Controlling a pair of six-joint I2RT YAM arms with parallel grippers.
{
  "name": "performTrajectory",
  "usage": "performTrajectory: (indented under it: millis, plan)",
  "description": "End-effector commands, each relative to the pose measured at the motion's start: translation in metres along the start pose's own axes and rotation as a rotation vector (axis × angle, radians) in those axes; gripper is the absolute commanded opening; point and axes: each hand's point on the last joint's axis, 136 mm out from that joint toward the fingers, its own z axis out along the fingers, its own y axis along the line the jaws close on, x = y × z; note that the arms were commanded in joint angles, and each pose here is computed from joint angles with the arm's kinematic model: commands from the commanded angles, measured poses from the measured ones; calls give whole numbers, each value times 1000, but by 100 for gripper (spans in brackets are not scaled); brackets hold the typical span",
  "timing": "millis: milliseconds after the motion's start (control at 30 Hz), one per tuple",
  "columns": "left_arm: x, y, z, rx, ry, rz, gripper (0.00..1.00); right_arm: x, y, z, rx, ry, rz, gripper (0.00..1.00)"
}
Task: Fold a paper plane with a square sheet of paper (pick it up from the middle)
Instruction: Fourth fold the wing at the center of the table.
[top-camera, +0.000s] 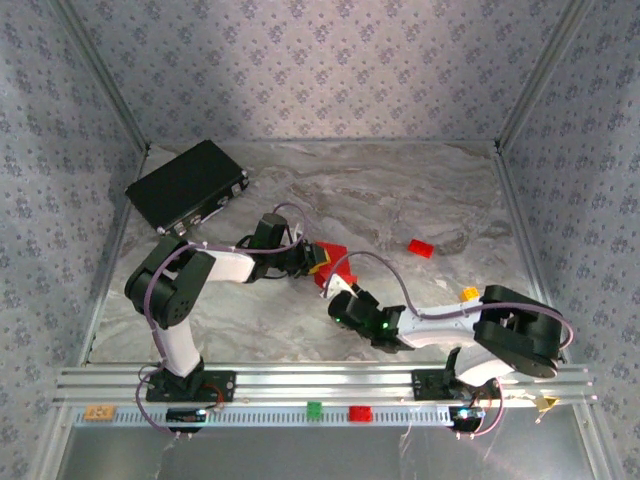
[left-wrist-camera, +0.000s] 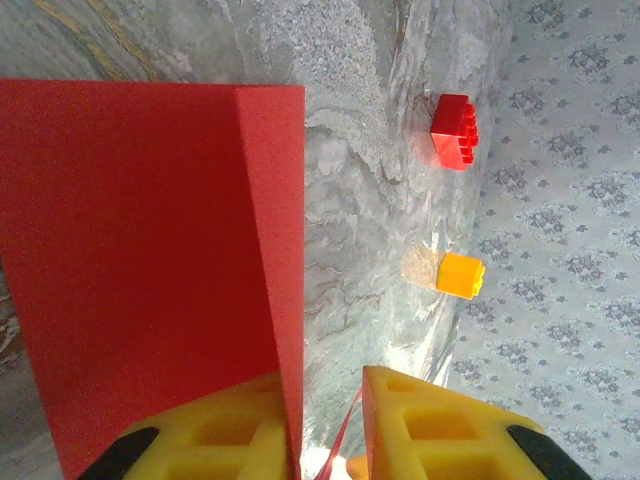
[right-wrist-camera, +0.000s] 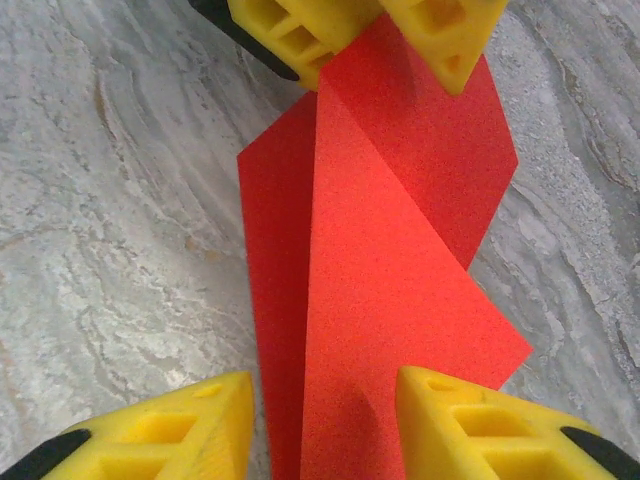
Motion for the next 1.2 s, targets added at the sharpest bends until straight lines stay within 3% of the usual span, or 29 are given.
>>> performTrajectory:
  millis: [0, 400, 933, 1167]
  plan:
    - [-4, -15, -1, 40, 0, 25, 22, -10, -3, 3, 45, -16, -35, 41]
    - [-4, -15, -1, 34, 1, 23, 21, -2, -9, 11, 105, 29, -15, 30]
    - [-4, -14, 1, 20, 4, 22, 21, 2, -11, 12, 78, 36, 51, 13]
    - [-3, -11, 1, 6, 3, 20, 20, 4, -12, 12, 70, 37, 80, 11]
